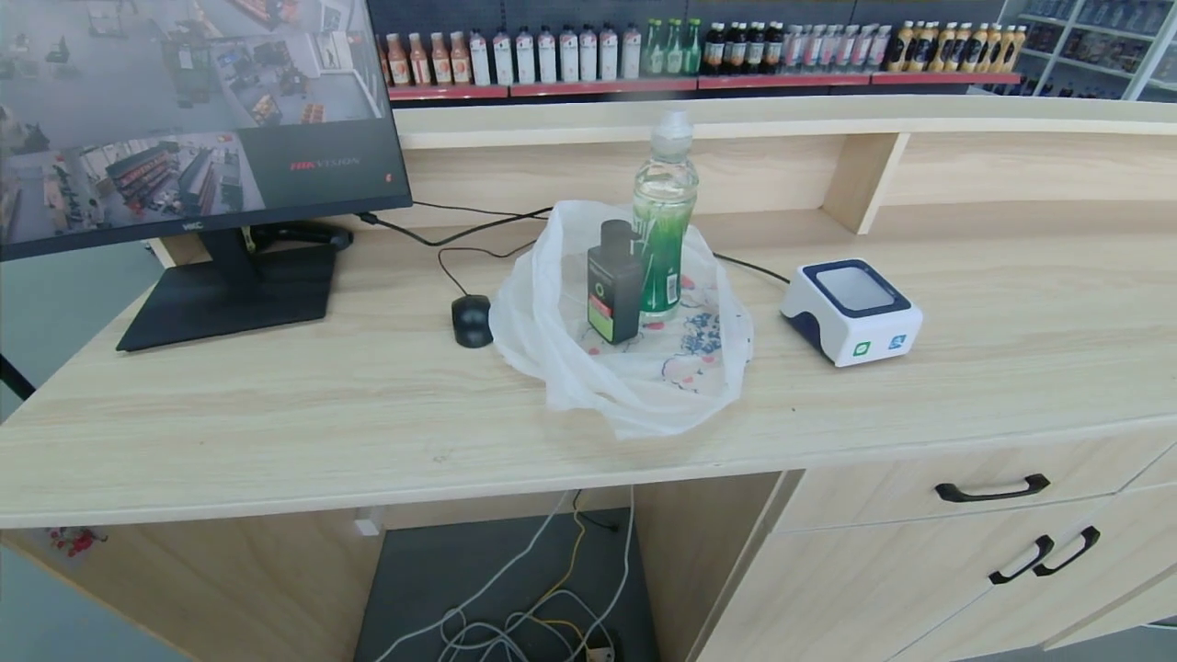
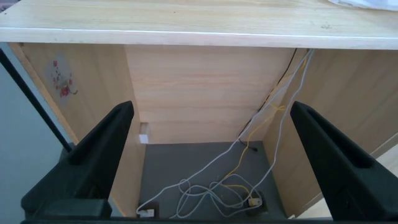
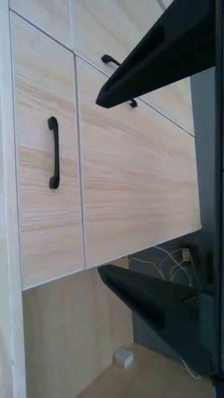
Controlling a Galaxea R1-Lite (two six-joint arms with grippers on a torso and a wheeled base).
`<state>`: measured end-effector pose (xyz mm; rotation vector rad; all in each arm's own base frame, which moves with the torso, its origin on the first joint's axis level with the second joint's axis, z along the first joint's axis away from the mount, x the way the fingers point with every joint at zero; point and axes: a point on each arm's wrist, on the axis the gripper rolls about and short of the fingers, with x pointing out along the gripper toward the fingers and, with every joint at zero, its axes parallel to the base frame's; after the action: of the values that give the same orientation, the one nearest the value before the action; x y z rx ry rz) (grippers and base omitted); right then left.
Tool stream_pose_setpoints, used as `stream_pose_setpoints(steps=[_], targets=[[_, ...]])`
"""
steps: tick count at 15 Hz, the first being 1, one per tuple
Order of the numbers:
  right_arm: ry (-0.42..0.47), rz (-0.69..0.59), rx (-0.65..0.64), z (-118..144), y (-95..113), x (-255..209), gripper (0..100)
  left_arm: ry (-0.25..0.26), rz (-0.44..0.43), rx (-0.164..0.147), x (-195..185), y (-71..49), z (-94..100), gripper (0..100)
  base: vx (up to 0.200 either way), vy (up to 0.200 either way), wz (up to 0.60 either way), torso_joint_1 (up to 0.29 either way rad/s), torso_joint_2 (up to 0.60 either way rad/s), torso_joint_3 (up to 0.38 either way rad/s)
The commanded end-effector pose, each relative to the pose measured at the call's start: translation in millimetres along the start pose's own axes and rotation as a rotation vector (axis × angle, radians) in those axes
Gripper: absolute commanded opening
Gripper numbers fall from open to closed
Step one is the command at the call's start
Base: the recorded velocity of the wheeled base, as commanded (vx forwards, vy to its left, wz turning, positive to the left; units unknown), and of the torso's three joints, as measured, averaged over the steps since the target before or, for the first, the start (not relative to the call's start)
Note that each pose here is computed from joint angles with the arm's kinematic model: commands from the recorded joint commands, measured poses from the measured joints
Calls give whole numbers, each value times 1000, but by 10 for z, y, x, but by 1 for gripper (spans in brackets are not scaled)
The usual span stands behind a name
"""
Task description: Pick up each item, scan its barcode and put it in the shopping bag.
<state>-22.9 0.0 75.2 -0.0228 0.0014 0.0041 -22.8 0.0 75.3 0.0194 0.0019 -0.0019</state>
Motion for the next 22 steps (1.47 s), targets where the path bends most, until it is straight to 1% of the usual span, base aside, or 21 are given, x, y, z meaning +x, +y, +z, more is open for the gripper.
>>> stream_pose_setpoints(steps=[1,3,10,12,22], targets=[[2,1,0,0,0,1,100,1,-1,1,1,0,1,100,0,0,0,0,0,0],[2,1,0,0,0,1,100,1,0,-1,1,0,1,100,0,0,0,0,0,0],[2,1,-5,0,0,1,100,1,0,-2,1,0,1,100,0,-200,0,4,6,1],[2,1,-14,0,0,1,100,0,0,-22,1,0,2,100,0,-200,0,-2,10,5],[2,1,-39,0,0,1,100,0,0,-22,1,0,2,100,0,-200,0,2,1,5]])
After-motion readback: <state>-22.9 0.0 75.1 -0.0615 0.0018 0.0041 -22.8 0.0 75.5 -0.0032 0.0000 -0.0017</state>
